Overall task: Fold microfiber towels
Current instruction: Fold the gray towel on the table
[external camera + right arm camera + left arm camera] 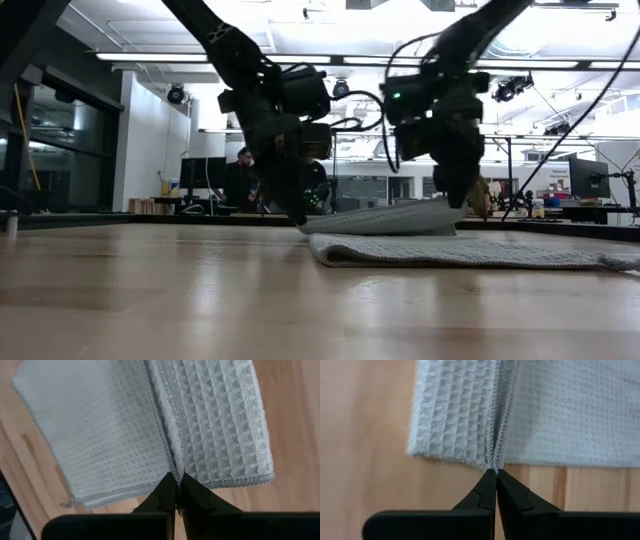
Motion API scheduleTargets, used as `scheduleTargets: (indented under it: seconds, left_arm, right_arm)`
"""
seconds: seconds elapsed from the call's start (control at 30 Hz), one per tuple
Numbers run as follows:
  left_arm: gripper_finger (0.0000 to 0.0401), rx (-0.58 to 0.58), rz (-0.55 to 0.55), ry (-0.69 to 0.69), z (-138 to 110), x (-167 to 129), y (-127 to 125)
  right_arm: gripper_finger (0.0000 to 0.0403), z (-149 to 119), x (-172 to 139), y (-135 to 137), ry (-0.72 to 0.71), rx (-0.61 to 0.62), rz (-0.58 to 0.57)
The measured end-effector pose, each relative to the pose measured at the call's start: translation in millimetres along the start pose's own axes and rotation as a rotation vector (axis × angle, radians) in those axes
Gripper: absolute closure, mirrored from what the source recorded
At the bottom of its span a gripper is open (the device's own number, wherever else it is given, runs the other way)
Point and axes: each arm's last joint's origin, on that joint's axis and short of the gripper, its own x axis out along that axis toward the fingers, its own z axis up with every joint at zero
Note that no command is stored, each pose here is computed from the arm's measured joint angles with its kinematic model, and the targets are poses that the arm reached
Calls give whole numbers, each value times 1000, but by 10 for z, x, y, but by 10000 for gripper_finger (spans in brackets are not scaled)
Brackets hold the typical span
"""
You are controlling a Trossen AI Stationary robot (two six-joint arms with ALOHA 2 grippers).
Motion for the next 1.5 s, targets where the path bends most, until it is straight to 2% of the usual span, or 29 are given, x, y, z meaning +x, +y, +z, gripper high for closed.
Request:
scheduleTargets:
  seconds: [0.3, 0.47, 0.73, 1.13, 1.27, 1.5]
  left_arm:
    - [401, 116, 82, -61, 66, 90, -315]
    - [401, 150, 117, -91, 81, 76, -529]
    - [401, 222, 193, -123, 70, 55, -814]
    - [401, 300, 143, -133, 3, 144, -1175]
    - [401, 313, 165, -129, -49, 175, -1316]
    - [401, 312, 160, -149, -99, 38, -1530]
  right_arm:
    - [398, -459, -65, 71, -196, 14, 24]
    - [398, -623, -42, 168, -243, -4, 41]
    - [398, -713, 167, 353, -286, -69, 74]
    - [398, -809, 375, 708, -300, -119, 92]
    - [398, -845, 415, 815, -300, -133, 95]
    - [398, -904, 468, 948, -308, -133, 85]
